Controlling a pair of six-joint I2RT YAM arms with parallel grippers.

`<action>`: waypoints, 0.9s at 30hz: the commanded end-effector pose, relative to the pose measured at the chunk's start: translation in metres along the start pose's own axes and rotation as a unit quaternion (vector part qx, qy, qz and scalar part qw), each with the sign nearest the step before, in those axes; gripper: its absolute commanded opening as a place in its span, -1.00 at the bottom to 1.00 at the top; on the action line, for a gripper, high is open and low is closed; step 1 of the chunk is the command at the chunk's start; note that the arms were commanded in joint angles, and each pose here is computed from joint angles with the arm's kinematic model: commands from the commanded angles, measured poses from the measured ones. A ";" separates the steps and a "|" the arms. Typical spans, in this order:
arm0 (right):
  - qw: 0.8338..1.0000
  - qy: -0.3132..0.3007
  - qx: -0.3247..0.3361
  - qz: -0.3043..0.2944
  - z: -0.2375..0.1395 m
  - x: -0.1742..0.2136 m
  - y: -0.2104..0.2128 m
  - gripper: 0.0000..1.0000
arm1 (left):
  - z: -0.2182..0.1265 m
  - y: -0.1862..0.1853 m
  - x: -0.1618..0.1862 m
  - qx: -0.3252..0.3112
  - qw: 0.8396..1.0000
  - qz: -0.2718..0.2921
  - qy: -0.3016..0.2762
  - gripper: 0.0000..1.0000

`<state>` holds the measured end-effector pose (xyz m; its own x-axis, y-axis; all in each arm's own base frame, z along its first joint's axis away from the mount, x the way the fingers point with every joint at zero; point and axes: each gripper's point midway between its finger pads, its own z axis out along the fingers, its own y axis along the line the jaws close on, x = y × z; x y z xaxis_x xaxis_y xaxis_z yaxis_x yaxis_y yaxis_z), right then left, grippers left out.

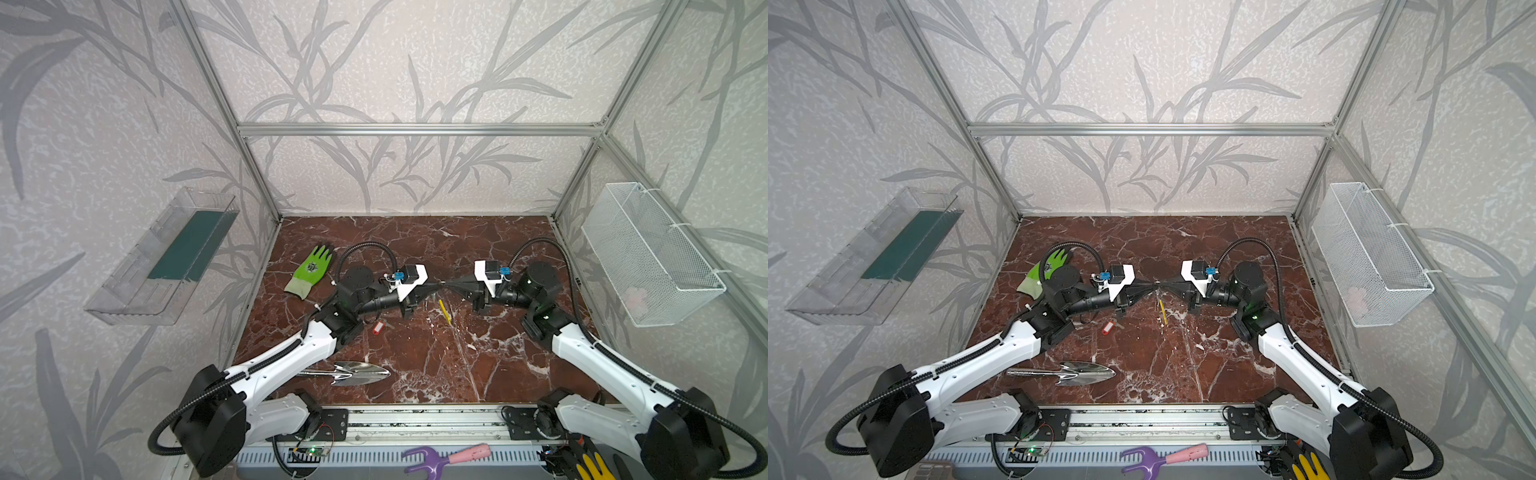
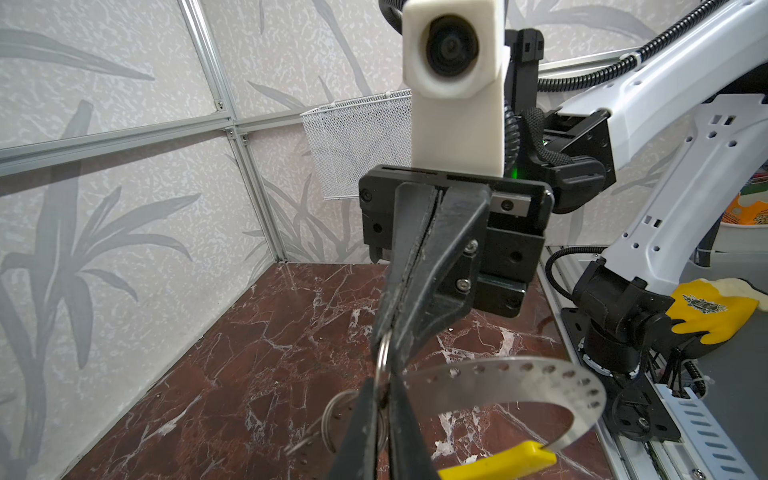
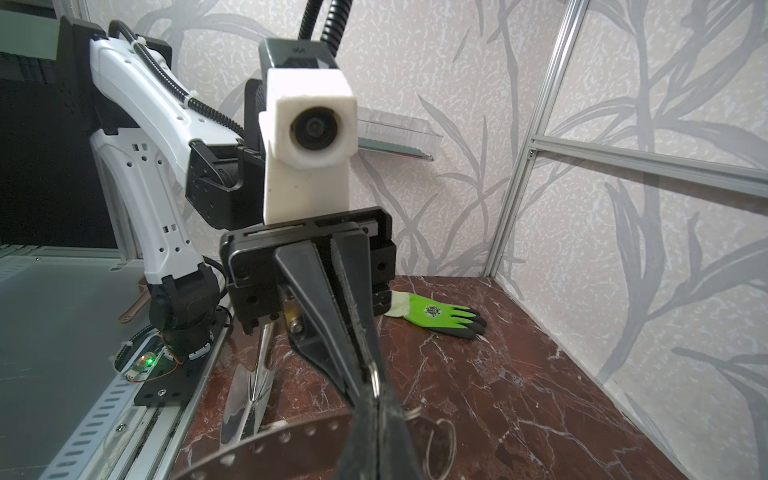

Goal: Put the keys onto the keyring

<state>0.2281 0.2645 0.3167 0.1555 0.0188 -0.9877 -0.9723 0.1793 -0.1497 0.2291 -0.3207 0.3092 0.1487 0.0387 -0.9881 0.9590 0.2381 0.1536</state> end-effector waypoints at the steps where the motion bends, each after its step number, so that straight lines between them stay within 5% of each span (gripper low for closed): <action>1: 1.000 -0.013 -0.003 -0.006 -0.001 -0.006 0.001 -1.00 | 0.003 -0.001 -0.030 0.009 0.999 0.023 -0.039 -1.00; 4: 1.000 -0.007 0.007 -0.008 -0.003 -0.003 -0.001 -0.96 | 0.003 0.000 -0.031 0.007 0.999 0.031 -0.031 -1.00; 10: 0.995 0.058 0.065 -0.052 -0.013 0.009 -0.011 -0.59 | 0.000 0.003 -0.010 0.006 0.995 0.065 0.080 -1.00; 20: 0.987 0.099 0.082 -0.098 -0.024 0.003 -0.010 -0.49 | 0.001 0.003 -0.001 0.034 0.976 0.111 0.182 -1.00; 27: 0.990 0.088 0.059 -0.097 -0.018 -0.005 -0.006 -0.48 | 0.005 0.000 -0.009 0.047 0.973 0.126 0.188 -1.00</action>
<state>0.2338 0.2424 0.3098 0.2704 -0.2124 -0.9390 -0.8958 0.3019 -0.3262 0.2332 -0.3261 0.3066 0.2496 0.4334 -0.8660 0.9374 0.1162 0.3283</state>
